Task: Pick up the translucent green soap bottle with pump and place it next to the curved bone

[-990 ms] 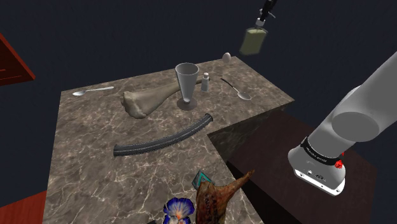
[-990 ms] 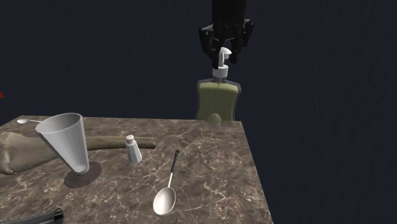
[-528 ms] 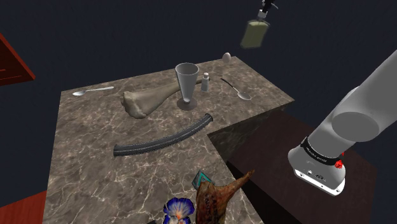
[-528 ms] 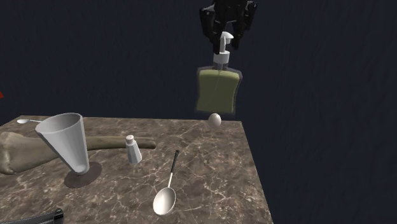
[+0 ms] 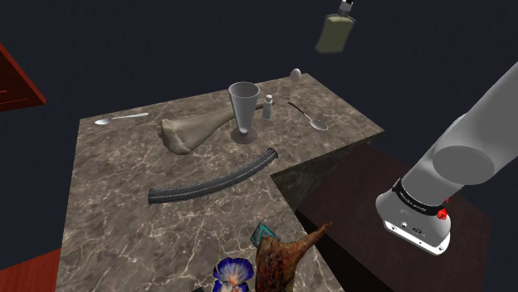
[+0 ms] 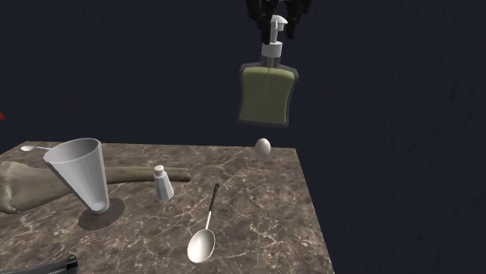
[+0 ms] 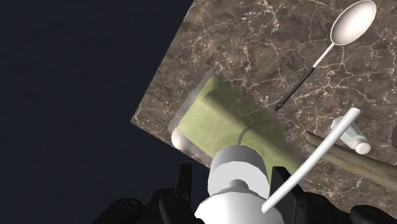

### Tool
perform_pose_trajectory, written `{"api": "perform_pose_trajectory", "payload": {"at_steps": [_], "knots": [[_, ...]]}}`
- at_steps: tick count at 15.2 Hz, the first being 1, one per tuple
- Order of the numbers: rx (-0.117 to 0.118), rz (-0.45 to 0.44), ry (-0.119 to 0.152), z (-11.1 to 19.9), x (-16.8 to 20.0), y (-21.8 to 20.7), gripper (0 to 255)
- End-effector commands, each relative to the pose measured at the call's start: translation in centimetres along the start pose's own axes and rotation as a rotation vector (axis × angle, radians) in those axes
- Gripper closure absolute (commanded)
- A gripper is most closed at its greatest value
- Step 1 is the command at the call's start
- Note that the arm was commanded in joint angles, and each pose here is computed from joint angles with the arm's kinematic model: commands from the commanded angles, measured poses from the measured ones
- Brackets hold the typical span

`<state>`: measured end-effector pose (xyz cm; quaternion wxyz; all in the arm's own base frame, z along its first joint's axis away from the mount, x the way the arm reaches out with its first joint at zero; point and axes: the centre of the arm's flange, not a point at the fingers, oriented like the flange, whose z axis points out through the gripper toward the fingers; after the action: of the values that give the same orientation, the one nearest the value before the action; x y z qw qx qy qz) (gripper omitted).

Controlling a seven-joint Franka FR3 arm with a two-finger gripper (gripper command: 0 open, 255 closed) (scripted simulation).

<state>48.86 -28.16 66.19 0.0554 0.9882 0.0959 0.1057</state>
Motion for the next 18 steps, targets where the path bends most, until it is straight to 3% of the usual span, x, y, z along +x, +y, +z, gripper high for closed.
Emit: {"api": "perform_pose_trajectory", "payload": {"at_steps": [1,10,18], "knots": [[0.0,0.0,0.0,-1.1,0.2,0.1,255],[0.0,0.0,0.0,-5.3,1.1,0.7,255],[0.0,0.0,0.0,-7.1,-0.6,-9.6,255]]}}
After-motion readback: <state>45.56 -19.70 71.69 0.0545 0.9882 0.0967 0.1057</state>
